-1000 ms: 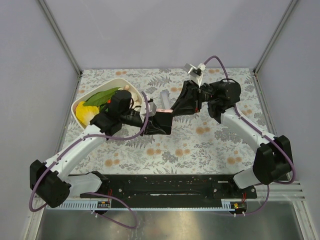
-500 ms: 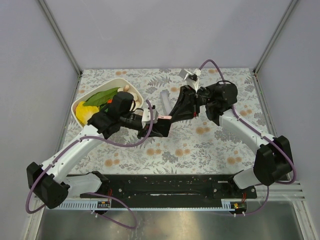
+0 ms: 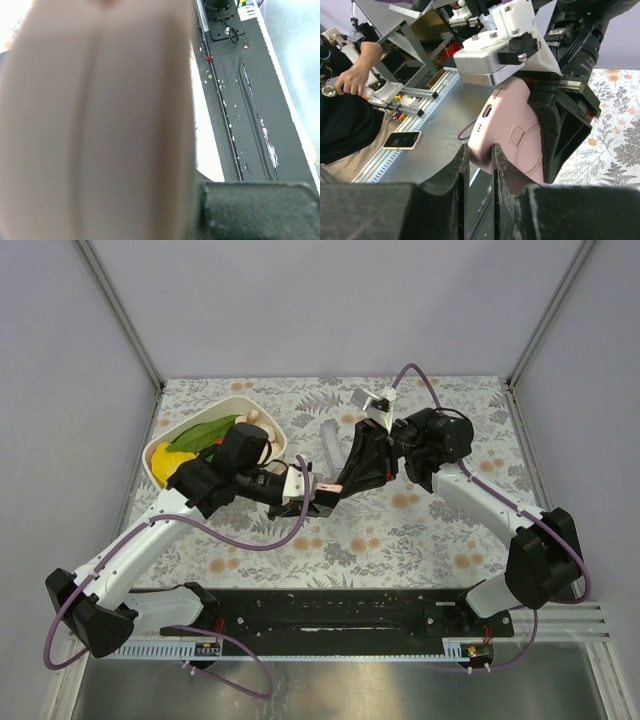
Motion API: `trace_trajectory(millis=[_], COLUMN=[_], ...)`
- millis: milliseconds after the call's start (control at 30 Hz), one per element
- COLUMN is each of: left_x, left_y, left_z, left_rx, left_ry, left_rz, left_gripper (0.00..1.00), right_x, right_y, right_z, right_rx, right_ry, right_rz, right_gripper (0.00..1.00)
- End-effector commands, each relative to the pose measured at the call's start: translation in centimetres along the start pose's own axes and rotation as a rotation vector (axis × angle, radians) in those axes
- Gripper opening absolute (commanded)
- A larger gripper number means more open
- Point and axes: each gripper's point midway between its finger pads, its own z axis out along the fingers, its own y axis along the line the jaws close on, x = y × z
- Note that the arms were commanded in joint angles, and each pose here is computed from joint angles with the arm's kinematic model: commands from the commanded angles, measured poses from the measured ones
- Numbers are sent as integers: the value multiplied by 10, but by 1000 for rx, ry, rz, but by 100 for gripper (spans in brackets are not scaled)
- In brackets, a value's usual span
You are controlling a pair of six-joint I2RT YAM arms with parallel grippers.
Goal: Take the phone out of the phone case
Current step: Remove the phone case from the phone.
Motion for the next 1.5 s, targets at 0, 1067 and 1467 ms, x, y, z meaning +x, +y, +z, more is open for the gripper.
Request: trace_trajectory(millis=[0, 1067, 1467], left_x=[-28, -54, -55], left_y=[33, -21, -21], left_z=[-7, -29, -30], left_rx=[-110, 43, 40], left_ry=[-2, -56, -59], left_rz=[219, 271, 281], left_gripper=[0, 0, 0], right_x=[7, -7, -7], right_y=[15, 14, 8], right_z=[13, 21, 27], right_rx=[-72, -96, -110], right_ry=[90, 112, 120], right_rz=[110, 120, 143], right_gripper=[0, 0, 0])
